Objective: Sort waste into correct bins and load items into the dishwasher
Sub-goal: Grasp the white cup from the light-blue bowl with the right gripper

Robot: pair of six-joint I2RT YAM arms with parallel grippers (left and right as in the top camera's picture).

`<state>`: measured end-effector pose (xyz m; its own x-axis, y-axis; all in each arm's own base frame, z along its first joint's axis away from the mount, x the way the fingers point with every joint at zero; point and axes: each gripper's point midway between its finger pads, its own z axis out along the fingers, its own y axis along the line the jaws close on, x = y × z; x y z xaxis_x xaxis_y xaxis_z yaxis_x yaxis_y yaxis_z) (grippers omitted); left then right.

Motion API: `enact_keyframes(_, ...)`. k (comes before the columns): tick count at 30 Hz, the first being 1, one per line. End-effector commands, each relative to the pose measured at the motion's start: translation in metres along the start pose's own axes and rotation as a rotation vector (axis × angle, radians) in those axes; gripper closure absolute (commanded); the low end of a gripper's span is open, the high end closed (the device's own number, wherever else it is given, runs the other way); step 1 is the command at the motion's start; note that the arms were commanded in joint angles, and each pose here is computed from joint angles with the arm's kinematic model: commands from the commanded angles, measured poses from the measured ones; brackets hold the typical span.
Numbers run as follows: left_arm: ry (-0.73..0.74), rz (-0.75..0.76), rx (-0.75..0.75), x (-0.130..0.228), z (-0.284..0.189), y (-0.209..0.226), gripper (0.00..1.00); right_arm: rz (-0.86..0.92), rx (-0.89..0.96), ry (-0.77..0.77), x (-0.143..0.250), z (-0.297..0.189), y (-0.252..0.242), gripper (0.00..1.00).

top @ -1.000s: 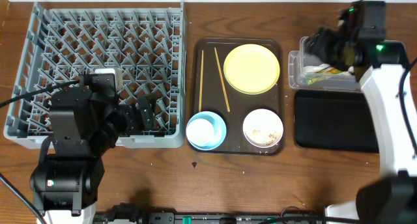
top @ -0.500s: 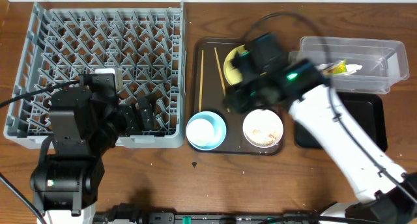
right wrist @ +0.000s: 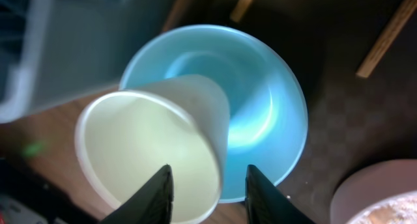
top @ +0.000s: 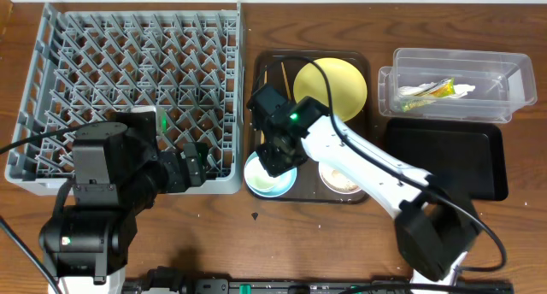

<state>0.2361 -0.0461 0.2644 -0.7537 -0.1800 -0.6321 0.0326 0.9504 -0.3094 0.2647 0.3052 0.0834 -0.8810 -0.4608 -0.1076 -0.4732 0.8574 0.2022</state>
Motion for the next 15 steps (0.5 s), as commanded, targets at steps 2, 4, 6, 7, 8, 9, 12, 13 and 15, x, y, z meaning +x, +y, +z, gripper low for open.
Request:
enact_keyframes(2, -0.045, -0.041, -0.05, -0.007, -0.009, 0.007, 0.06, 0.018, 0.033, 0.047, 0.005, 0.02, -0.006, 0.74)
enact_keyframes(4, -0.046, -0.051, -0.05, -0.007, -0.009, 0.007, 0.06, 0.022, 0.034, 0.049, 0.004, 0.022, -0.008, 0.77)
enact_keyframes(6, -0.046, -0.059, -0.049, -0.007, -0.009, 0.007, 0.06, 0.024, 0.033, 0.042, 0.002, 0.022, -0.009, 0.83)
enact_keyframes(7, -0.046, -0.062, -0.049, -0.007, -0.009, 0.007, 0.06, 0.024, 0.032, 0.039, 0.002, 0.022, -0.009, 0.89)
enact_keyframes(8, -0.046, -0.062, -0.049, -0.007, -0.009, 0.007, 0.06, 0.024, 0.032, 0.038, 0.001, 0.022, -0.009, 0.94)
enact_keyframes(9, -0.046, -0.062, -0.049, -0.007, -0.009, 0.007, 0.06, 0.024, 0.039, 0.036, 0.001, 0.022, -0.01, 0.99)
enact_keyframes(12, -0.045, -0.065, -0.049, -0.007, -0.009, 0.007, 0.06, 0.036, 0.051, 0.036, 0.0, 0.021, -0.016, 0.99)
enact_keyframes(13, -0.044, -0.066, -0.049, -0.007, -0.009, 0.007, 0.06, 0.044, 0.052, 0.035, 0.0, 0.019, -0.019, 0.99)
enact_keyframes(15, -0.042, -0.073, -0.05, -0.006, -0.009, 0.007, 0.06, 0.066, 0.042, 0.029, -0.001, 0.01, -0.026, 0.99)
